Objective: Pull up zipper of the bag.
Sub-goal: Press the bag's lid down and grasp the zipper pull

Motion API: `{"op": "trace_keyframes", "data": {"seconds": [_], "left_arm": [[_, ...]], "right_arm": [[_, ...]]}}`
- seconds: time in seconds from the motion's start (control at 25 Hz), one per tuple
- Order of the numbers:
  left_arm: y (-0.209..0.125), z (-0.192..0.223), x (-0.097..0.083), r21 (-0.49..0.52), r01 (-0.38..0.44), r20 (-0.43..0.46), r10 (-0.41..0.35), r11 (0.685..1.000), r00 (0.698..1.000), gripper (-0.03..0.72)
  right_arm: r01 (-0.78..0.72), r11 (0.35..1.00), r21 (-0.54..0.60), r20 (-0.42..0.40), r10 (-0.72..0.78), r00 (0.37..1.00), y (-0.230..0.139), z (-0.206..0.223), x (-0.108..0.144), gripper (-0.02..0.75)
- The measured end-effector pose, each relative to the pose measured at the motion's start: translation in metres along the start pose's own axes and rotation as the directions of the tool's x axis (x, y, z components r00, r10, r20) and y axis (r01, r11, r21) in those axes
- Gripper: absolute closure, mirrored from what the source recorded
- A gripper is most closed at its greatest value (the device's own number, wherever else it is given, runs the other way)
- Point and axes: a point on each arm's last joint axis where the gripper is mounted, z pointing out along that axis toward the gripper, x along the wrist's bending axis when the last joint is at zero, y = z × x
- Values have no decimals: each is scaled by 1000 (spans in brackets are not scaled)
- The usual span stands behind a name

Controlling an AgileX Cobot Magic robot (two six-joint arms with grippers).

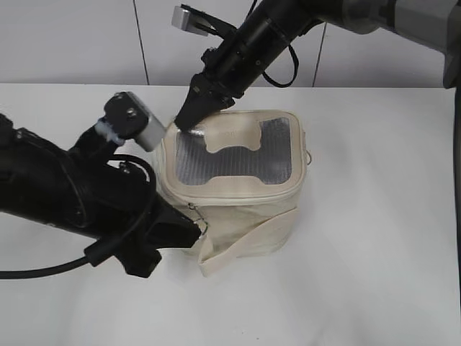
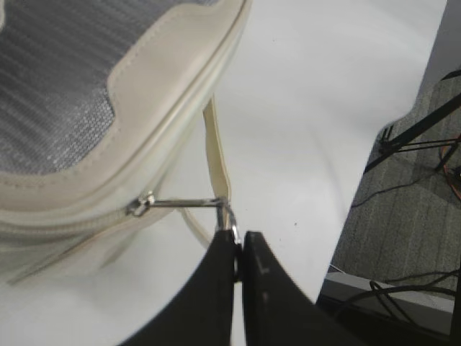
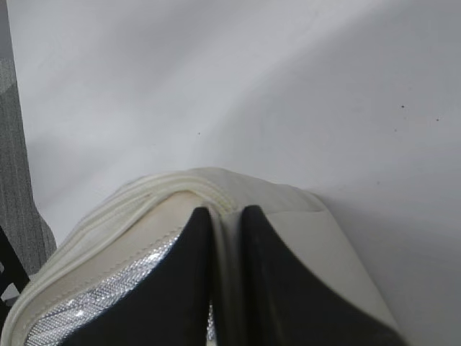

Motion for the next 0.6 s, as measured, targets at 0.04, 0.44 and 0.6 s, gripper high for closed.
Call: {"op": "trace_keyframes", "data": {"seconds": [0.04,0.44,0.6], "left_arm": [[1,4,-1,3,-3,-1,3,1000,1000,694],[34,34,0,11,-41,89,40,999,995,694],[37,37,-8,13,-69,97,68,998,993,694]], "right_arm": [[0,1000,1,1,0,1000,0,0,0,640],[-4,1000,2,5,4,1000,0,-1,-1,642],[-6,1000,2,6,6,1000,-1,-1,-1,642]]}}
